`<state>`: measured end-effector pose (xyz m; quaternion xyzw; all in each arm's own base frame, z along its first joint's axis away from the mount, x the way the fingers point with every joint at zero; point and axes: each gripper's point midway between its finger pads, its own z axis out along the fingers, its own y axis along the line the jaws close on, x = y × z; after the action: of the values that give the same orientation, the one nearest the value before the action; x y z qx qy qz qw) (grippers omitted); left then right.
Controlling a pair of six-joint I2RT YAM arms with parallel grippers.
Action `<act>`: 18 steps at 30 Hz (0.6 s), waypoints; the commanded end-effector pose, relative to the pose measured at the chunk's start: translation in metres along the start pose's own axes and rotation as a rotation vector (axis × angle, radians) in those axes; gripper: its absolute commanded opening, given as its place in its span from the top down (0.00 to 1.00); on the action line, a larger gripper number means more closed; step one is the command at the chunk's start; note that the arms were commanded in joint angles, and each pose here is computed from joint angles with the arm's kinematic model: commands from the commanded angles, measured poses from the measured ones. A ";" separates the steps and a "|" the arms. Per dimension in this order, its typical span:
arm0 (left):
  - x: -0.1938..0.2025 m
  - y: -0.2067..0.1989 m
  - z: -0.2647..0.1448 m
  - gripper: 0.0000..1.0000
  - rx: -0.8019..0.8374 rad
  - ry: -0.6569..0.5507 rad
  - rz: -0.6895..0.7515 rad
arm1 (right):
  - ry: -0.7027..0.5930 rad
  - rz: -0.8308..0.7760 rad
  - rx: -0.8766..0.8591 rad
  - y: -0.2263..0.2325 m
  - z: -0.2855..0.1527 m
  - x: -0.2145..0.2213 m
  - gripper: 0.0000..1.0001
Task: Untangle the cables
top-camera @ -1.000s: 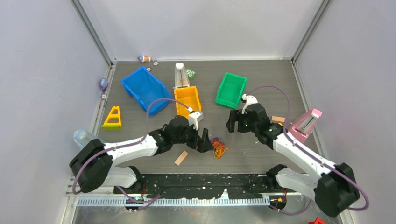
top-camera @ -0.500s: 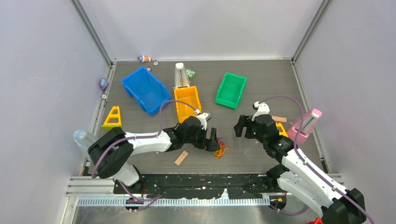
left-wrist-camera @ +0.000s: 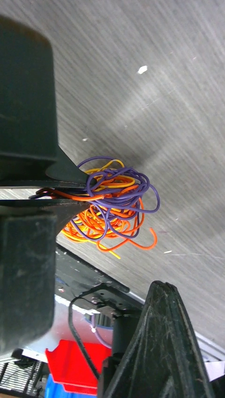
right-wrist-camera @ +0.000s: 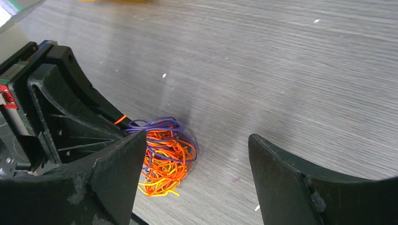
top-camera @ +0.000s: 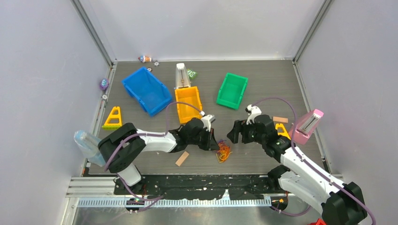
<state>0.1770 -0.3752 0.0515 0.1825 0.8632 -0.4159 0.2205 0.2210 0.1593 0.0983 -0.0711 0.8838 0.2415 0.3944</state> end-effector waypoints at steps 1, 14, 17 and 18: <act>-0.012 -0.036 -0.019 1.00 0.182 -0.080 0.121 | -0.014 -0.028 -0.188 0.032 0.000 -0.003 0.15; -0.026 -0.042 -0.073 1.00 0.130 -0.188 0.266 | -0.130 -0.150 -0.549 0.093 -0.029 -0.023 0.14; -0.028 -0.049 -0.080 1.00 0.160 -0.200 0.287 | -0.145 -0.164 -0.580 0.099 -0.034 -0.025 0.11; -0.029 -0.052 -0.083 1.00 0.171 -0.204 0.293 | -0.147 -0.168 -0.582 0.099 -0.034 -0.025 0.11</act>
<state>0.1571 -0.3427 0.1245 0.2606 0.7875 -0.4561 0.3224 0.1900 0.2169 0.1476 -0.1972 0.7834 0.4221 0.4114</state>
